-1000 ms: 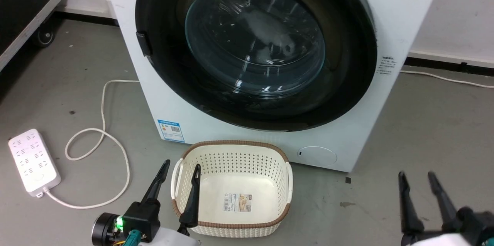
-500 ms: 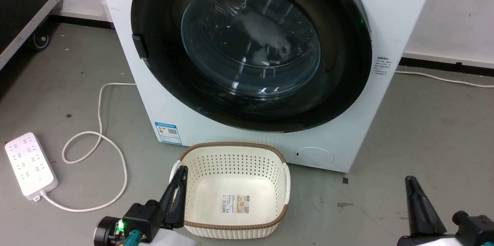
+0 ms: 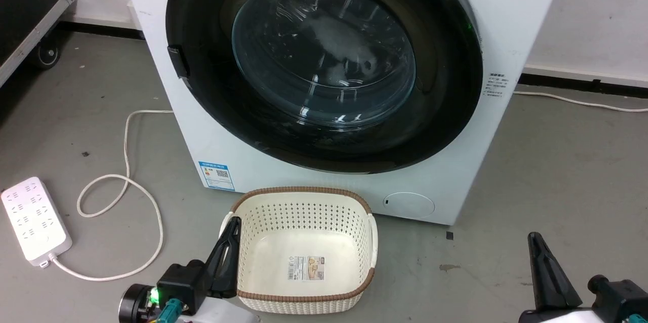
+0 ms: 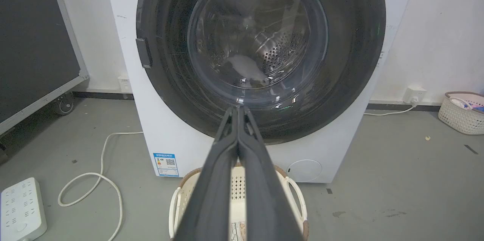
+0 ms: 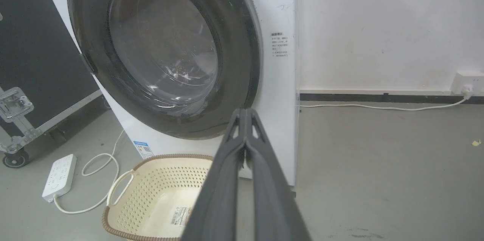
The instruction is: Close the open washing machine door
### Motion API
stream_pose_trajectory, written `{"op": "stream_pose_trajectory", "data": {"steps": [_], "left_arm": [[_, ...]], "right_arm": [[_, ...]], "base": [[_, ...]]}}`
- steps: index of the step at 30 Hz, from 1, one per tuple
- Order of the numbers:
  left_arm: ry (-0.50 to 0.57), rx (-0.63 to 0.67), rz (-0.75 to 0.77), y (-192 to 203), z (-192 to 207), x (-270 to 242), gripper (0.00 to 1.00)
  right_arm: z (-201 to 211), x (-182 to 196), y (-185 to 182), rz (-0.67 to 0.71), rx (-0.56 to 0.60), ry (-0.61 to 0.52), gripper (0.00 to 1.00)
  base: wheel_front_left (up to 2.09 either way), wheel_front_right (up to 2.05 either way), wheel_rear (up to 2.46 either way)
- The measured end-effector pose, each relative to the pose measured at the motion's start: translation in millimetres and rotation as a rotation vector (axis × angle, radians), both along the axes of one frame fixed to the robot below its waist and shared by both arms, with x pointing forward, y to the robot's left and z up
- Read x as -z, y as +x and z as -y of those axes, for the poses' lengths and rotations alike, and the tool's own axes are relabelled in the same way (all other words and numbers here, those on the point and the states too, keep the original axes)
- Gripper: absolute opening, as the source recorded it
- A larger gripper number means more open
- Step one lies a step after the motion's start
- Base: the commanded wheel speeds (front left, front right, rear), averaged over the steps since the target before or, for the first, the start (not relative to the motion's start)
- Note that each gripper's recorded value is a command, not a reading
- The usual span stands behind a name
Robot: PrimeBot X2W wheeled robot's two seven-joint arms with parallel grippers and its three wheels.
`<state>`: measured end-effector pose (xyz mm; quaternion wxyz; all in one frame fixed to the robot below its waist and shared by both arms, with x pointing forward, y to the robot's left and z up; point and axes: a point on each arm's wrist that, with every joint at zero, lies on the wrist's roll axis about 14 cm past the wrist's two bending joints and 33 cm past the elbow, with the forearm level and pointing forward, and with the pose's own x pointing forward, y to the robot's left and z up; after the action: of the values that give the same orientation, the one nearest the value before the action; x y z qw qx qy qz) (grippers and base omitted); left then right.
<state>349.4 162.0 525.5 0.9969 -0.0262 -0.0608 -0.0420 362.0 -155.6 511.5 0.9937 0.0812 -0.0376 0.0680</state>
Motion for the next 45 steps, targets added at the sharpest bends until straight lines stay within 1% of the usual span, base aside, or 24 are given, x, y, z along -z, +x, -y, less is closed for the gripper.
{"op": "stream_pose_trajectory", "data": {"steps": [45], "left_arm": [[0.048,-0.027,-0.056,10,-4,1,0.0]], "right_arm": [[1,0,1,-0.045,-0.004,-0.089,0.0]], "base": [[0.0,0.0,0.0]]}}
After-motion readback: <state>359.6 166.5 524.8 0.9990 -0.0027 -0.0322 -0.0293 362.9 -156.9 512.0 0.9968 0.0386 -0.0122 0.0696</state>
